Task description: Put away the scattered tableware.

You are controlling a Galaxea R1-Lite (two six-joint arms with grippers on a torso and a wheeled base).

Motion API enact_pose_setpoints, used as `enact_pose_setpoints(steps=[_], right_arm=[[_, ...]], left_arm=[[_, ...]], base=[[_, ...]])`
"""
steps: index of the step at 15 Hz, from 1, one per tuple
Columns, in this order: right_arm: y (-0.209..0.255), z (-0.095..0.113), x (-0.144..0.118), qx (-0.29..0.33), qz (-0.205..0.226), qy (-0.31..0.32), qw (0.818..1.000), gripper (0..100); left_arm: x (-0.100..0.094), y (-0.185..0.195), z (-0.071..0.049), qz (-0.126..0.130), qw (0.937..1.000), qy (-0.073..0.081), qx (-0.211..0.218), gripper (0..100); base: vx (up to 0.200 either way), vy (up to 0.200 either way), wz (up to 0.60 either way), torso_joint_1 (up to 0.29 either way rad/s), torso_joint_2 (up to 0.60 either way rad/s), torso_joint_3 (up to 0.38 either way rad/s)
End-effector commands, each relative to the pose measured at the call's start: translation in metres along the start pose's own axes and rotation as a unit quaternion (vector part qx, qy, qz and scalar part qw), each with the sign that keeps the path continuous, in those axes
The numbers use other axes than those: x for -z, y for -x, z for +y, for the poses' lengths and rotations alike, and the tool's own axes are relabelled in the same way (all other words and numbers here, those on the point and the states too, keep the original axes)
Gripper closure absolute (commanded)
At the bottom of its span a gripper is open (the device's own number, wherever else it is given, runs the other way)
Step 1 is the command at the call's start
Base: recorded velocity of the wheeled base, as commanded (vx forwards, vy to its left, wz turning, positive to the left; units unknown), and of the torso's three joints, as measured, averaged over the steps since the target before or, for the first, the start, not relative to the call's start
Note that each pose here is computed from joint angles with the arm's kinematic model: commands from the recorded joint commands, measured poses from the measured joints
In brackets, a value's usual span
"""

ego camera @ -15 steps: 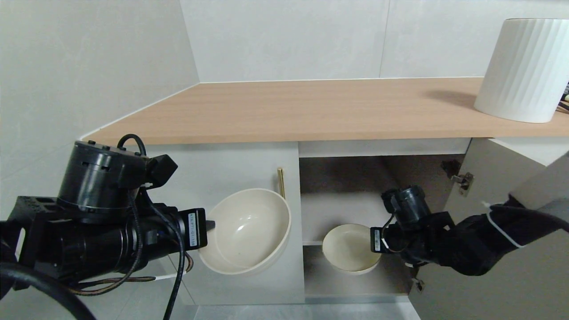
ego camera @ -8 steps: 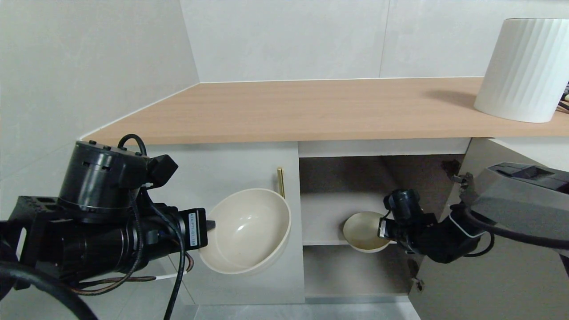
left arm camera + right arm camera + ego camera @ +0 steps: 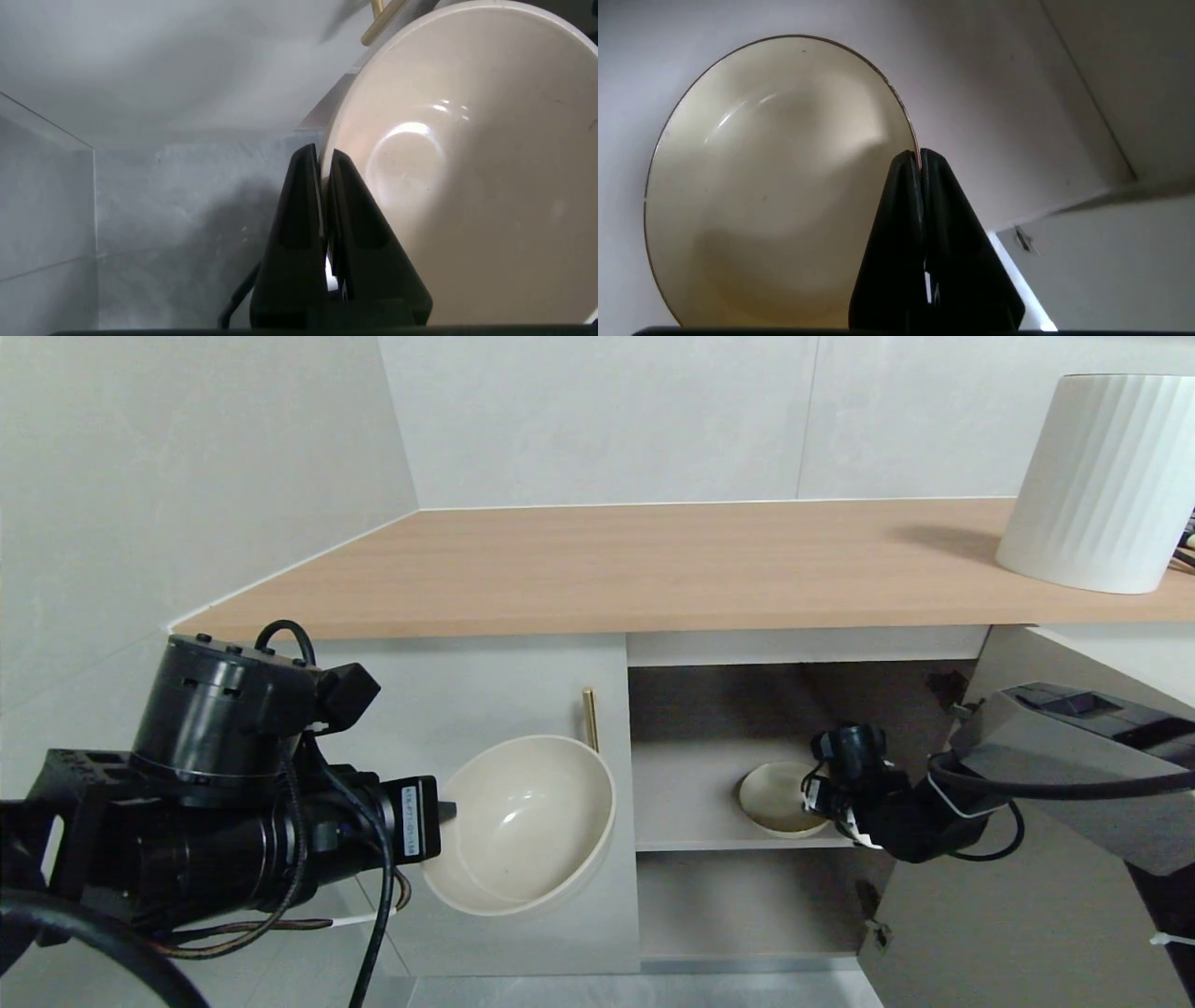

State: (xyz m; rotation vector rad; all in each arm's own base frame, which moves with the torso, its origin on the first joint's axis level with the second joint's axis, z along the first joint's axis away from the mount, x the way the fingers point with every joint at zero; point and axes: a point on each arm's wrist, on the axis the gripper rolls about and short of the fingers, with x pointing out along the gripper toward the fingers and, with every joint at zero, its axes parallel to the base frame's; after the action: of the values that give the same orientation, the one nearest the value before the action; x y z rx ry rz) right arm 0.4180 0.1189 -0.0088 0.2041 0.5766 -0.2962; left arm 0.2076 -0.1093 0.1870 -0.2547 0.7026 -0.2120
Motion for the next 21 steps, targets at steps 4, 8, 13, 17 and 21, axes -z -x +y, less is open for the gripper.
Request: enact_pose_setpoints(steps=[4, 8, 13, 17, 21], right_arm=[[-0.012, -0.001, -0.005, 0.008, -0.011, -0.016, 1.000, 100], [-0.014, 0.000, -0.007, 0.009, -0.016, -0.020, 1.000, 100], [-0.013, 0.007, -0.003, 0.001, -0.016, -0.015, 1.000, 100], [-0.007, 0.019, 0.002, -0.012, -0.014, -0.006, 1.000, 100], [-0.006, 0.024, 0.006, -0.020, -0.011, -0.001, 1.000, 0]], left_arm=[[0.000, 0.000, 0.000, 0.000, 1.0000, 0.001, 0.000, 100], [0.000, 0.000, 0.000, 0.000, 1.0000, 0.001, 0.000, 100], [0.000, 0.000, 0.000, 0.000, 1.0000, 0.001, -0.001, 100], [0.000, -0.001, 0.000, 0.001, 1.0000, 0.001, -0.001, 100], [0.000, -0.001, 0.000, 0.001, 1.0000, 0.001, 0.000, 100]], base=[[0.000, 0.000, 0.00, 0.000, 0.00, 0.000], [0.000, 0.000, 0.00, 0.000, 0.00, 0.000], [0.000, 0.000, 0.00, 0.000, 0.00, 0.000], [0.000, 0.000, 0.00, 0.000, 0.00, 0.000], [0.000, 0.000, 0.00, 0.000, 0.00, 0.000]])
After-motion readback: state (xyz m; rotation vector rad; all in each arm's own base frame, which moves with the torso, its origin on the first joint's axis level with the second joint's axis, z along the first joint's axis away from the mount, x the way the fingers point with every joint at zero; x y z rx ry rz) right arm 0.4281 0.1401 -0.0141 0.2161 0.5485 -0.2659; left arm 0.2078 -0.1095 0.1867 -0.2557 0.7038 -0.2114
